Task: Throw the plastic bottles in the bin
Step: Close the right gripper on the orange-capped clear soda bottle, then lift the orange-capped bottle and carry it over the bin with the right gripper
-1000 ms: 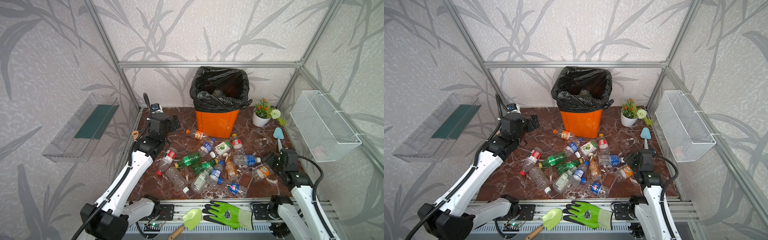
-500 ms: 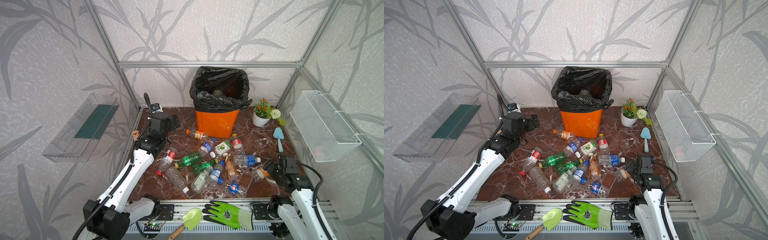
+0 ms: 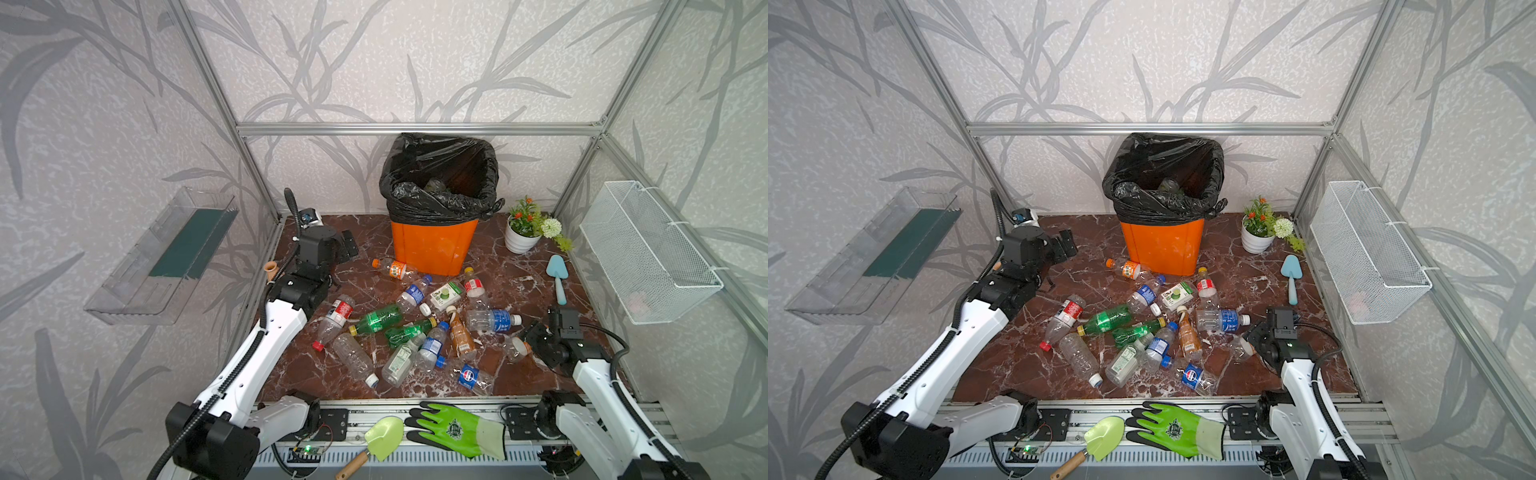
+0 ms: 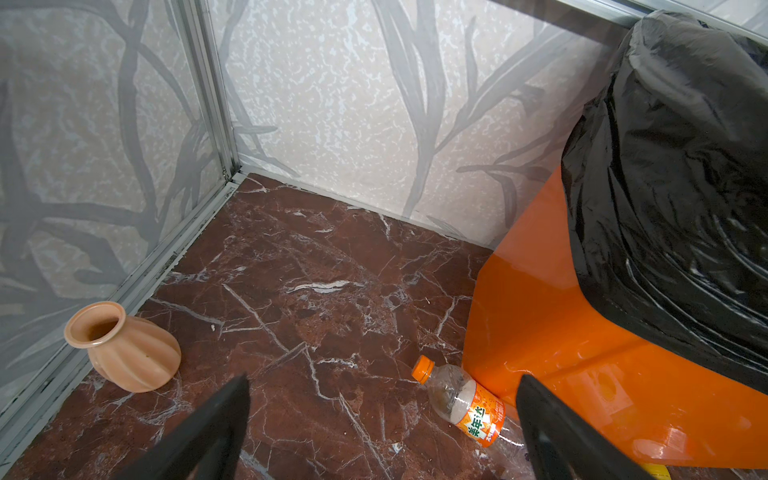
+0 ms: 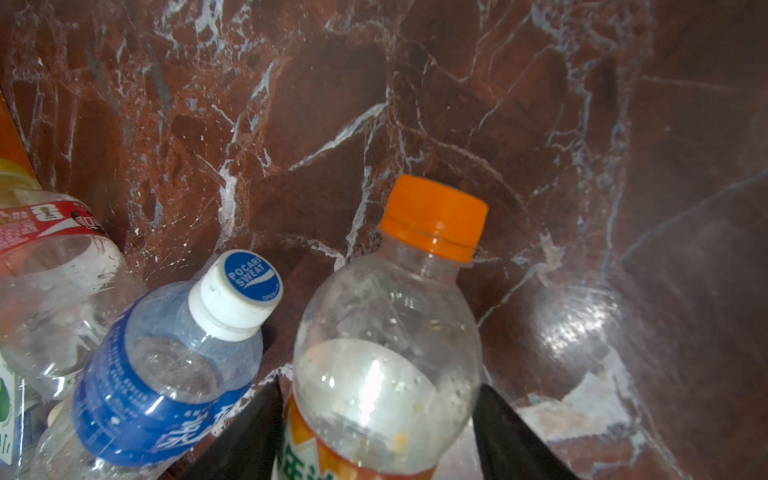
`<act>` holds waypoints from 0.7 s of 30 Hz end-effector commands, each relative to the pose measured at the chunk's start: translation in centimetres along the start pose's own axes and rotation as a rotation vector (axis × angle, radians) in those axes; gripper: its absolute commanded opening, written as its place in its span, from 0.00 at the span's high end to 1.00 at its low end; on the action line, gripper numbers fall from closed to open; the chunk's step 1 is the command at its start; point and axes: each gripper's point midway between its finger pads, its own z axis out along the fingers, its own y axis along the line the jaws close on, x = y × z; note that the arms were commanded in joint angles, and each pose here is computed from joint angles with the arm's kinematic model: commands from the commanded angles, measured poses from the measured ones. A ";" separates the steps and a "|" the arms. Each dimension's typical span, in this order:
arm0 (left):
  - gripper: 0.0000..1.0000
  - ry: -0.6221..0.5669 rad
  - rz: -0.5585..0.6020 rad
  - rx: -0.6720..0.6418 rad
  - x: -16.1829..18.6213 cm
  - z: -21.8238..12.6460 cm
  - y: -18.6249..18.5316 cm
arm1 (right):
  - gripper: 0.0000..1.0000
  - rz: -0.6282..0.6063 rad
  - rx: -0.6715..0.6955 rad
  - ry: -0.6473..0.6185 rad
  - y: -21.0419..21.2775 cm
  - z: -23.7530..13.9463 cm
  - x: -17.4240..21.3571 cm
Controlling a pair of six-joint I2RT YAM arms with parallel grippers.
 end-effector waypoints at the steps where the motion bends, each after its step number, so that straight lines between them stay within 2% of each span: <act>1: 0.01 -0.026 -0.025 -0.011 -0.6 -0.4 0.5 | 0.30 0.001 -0.024 -0.001 0.4 0.5 -0.1; 4: 0.01 -0.025 -0.026 -0.012 -0.6 -0.4 0.6 | 0.38 0.004 -0.034 -0.009 0.6 0.6 -0.3; 8: 0.01 -0.026 -0.036 -0.022 -0.6 -0.5 0.9 | 0.54 0.015 -0.056 -0.043 1.1 -0.3 -0.9; 12: 0.01 -0.025 -0.055 -0.037 -0.5 -0.5 1.4 | 0.63 0.031 -0.182 -0.175 3.3 -3.3 -3.2; 16: 0.01 -0.010 -0.088 -0.054 -0.1 -0.1 2.1 | 0.64 0.042 -0.380 -0.391 6.6 -9.1 -7.0; 21: 0.01 0.008 -0.150 -0.071 0.5 0.6 3.3 | 0.64 0.026 -0.623 -0.745 10.2 -21.0 -12.1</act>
